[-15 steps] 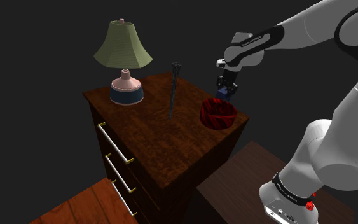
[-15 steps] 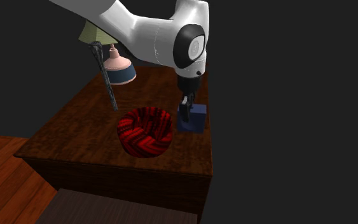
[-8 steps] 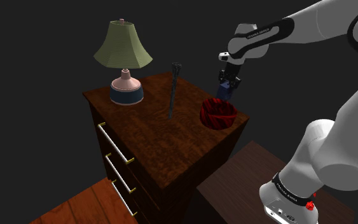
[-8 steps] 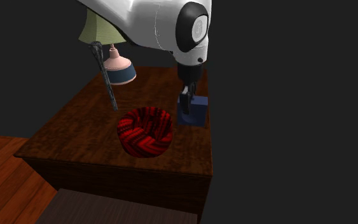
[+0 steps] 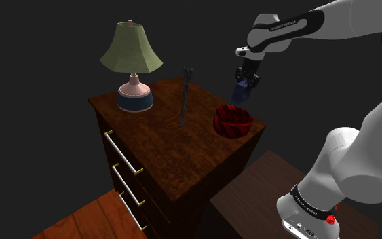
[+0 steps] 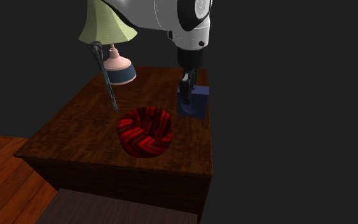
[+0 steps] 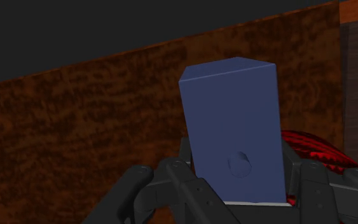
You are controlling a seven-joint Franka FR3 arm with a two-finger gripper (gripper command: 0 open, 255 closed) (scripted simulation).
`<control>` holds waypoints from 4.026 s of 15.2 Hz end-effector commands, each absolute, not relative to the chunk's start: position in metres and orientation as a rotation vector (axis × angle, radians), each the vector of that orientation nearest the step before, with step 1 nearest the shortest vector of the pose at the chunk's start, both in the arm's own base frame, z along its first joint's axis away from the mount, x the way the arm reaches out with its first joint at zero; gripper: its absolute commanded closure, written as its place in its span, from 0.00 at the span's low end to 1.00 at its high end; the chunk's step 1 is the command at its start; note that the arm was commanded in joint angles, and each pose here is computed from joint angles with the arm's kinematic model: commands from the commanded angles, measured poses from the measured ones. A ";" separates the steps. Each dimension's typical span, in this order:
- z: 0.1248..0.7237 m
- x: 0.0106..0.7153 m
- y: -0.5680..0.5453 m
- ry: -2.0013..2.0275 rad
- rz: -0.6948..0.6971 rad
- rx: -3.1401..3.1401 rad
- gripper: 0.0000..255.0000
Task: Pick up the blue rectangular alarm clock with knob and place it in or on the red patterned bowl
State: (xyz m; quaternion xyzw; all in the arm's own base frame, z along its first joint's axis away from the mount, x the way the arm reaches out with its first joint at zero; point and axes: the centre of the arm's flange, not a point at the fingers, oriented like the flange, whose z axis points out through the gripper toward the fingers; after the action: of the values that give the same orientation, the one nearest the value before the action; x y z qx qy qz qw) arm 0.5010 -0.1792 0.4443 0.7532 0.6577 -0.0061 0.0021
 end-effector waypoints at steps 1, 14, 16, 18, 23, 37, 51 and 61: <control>0.457 0.501 -0.179 2.064 -0.020 2.363 1.00; 0.519 0.495 -0.168 2.064 -0.020 2.363 1.00; 0.523 0.483 -0.145 2.064 -0.020 2.363 1.00; 0.526 0.471 -0.121 2.064 -0.020 2.363 1.00; 0.534 0.441 -0.063 2.064 -0.020 2.363 1.00; 0.480 0.424 -0.030 2.064 -0.020 2.363 1.00; 0.448 0.424 -0.030 2.064 -0.020 2.363 1.00; 0.498 0.424 -0.029 2.064 -0.020 2.363 0.00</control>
State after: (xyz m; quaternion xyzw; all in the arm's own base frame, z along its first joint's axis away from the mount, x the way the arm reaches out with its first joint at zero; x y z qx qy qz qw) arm 0.4247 -0.0304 0.4881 0.7533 0.6577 -0.0056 0.0024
